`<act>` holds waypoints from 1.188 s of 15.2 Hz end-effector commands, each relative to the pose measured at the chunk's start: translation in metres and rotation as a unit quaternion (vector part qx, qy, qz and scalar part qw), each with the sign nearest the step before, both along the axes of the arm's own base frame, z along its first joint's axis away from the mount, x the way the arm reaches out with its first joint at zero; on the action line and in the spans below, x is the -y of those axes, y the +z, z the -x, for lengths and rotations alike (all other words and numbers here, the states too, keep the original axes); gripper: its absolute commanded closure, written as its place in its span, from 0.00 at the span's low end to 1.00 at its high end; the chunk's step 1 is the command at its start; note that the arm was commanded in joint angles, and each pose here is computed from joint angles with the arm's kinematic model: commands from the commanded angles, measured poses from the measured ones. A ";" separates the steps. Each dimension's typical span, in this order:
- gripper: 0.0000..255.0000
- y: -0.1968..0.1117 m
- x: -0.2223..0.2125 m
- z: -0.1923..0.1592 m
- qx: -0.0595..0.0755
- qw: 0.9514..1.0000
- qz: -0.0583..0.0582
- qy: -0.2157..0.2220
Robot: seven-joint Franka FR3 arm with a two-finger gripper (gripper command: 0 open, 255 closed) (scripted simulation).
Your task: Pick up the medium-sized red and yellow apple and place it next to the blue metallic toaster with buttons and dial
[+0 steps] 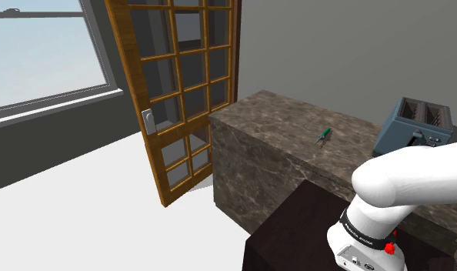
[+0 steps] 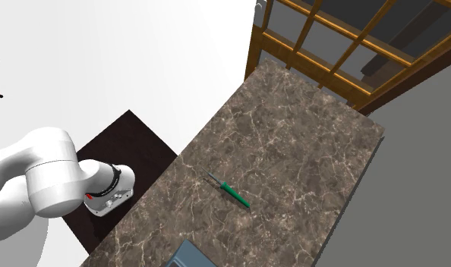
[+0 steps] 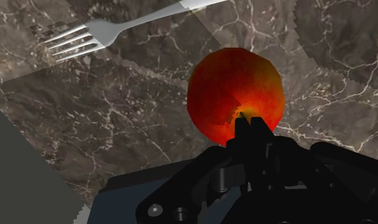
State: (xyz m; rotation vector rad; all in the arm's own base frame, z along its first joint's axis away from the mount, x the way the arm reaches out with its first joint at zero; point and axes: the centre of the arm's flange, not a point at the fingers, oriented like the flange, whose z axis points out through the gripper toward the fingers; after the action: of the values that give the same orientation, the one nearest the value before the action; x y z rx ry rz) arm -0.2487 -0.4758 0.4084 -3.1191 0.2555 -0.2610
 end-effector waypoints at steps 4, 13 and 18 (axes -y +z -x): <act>0.00 0.000 0.000 0.000 0.000 1.000 0.000 0.000; 0.00 0.049 -0.001 0.008 0.000 1.000 0.000 0.000; 0.00 0.049 -0.001 0.008 0.000 1.000 0.000 0.000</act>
State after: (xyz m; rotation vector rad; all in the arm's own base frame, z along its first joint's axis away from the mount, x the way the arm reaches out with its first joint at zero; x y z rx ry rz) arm -0.2569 -0.4752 0.4576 -3.1193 0.2555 -0.2609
